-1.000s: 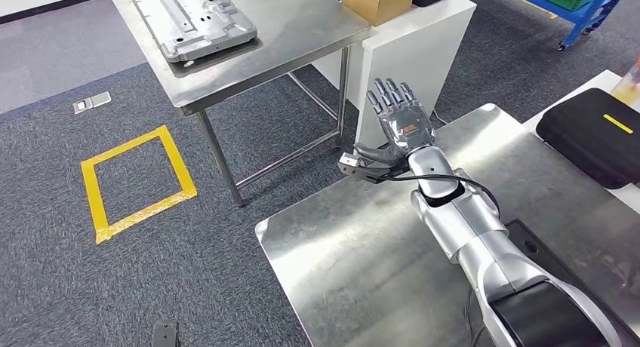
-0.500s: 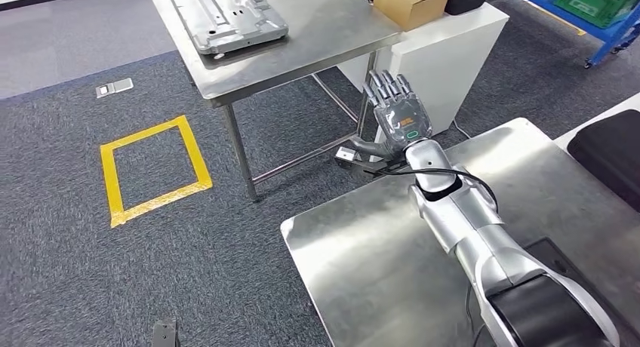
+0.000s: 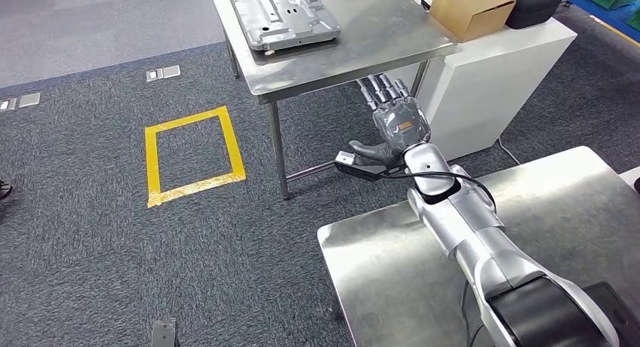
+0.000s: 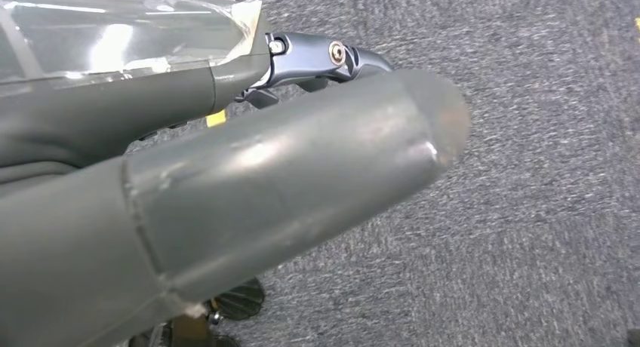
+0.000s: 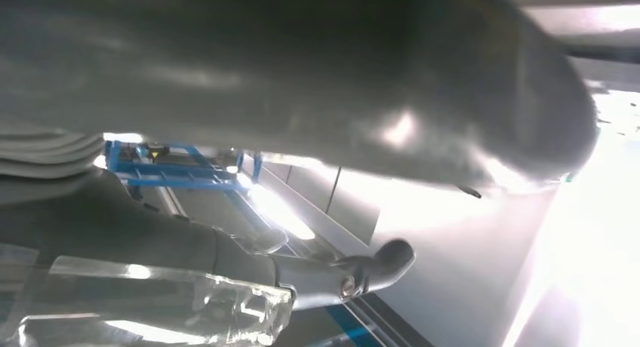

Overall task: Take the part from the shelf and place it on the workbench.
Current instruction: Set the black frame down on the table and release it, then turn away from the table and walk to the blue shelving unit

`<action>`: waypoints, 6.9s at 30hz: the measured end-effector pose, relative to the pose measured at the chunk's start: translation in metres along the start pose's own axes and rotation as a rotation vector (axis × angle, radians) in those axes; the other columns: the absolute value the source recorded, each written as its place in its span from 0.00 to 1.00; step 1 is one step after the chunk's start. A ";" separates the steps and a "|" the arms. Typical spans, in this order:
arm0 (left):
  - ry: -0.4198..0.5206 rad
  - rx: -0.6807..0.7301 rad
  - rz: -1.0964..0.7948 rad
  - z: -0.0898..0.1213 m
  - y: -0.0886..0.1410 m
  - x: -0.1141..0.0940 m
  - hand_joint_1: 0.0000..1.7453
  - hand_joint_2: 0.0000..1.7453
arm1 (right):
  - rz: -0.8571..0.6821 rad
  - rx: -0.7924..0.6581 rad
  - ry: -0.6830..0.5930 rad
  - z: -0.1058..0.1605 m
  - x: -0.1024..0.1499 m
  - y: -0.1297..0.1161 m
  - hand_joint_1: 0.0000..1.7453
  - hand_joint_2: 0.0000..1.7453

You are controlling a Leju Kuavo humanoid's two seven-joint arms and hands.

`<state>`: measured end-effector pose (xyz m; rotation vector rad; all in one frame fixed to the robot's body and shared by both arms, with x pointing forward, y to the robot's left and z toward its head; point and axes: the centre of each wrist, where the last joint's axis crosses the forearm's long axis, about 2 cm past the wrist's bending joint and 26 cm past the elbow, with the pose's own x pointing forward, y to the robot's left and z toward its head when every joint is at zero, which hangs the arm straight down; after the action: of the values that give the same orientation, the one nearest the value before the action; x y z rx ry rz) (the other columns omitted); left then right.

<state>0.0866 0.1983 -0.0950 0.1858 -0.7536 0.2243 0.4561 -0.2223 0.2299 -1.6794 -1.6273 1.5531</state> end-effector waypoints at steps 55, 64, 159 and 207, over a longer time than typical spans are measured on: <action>0.017 0.006 -0.011 0.001 0.000 -0.001 0.00 0.00 | 0.002 0.023 -0.023 0.005 0.011 0.004 0.00 0.00; 0.021 0.002 -0.016 0.002 0.000 -0.003 0.00 0.00 | 0.001 0.012 -0.024 0.001 0.013 0.000 0.00 0.00; 0.031 0.001 -0.008 0.002 -0.004 -0.001 0.00 0.00 | 0.015 0.031 -0.044 -0.002 0.013 0.003 0.00 0.00; 0.023 -0.007 -0.016 0.001 -0.003 0.000 0.00 0.00 | 0.021 0.032 -0.066 0.008 0.016 0.012 0.00 0.00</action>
<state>0.0870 0.1950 -0.0942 0.1817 -0.7297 0.2083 0.4513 -0.2159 0.2100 -1.6499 -1.6130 1.6528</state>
